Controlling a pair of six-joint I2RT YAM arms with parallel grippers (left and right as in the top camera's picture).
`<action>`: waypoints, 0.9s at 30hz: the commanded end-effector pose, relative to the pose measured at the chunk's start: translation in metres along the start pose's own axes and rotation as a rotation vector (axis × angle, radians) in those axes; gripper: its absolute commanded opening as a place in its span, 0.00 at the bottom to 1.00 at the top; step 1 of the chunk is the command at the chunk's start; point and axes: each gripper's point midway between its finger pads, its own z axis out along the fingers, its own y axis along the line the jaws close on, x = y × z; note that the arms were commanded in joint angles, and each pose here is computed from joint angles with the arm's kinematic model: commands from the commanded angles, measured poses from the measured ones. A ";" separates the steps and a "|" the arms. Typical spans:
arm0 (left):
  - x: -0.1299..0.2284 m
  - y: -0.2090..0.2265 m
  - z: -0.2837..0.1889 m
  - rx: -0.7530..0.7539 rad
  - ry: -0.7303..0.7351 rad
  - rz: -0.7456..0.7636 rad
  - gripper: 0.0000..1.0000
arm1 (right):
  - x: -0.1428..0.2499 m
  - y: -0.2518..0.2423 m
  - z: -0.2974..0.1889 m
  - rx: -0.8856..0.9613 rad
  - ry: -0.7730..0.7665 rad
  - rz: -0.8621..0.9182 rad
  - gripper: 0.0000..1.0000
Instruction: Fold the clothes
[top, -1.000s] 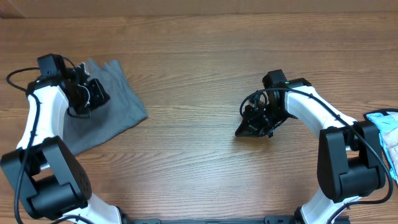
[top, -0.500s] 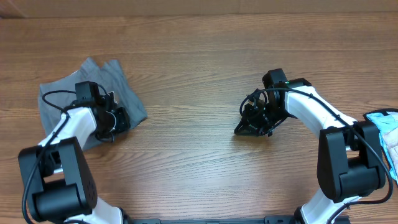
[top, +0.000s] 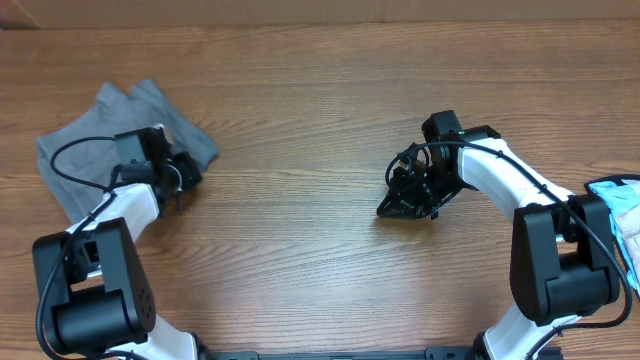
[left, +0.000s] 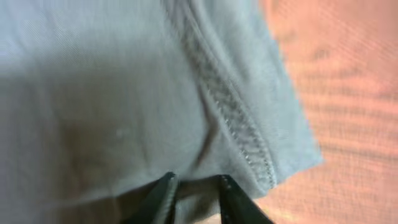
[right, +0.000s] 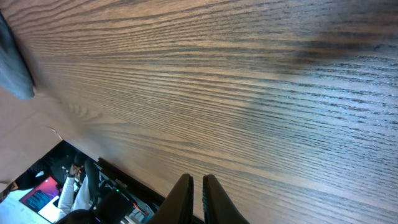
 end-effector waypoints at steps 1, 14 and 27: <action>-0.050 -0.022 -0.010 0.100 -0.095 0.046 0.30 | -0.004 0.005 -0.005 -0.005 -0.016 -0.016 0.10; -0.049 -0.055 -0.087 0.124 0.252 0.149 0.18 | -0.002 0.005 -0.005 -0.001 -0.009 -0.010 0.11; 0.060 -0.010 -0.033 -0.029 0.413 0.183 0.04 | -0.009 0.007 -0.005 -0.012 -0.036 -0.033 0.11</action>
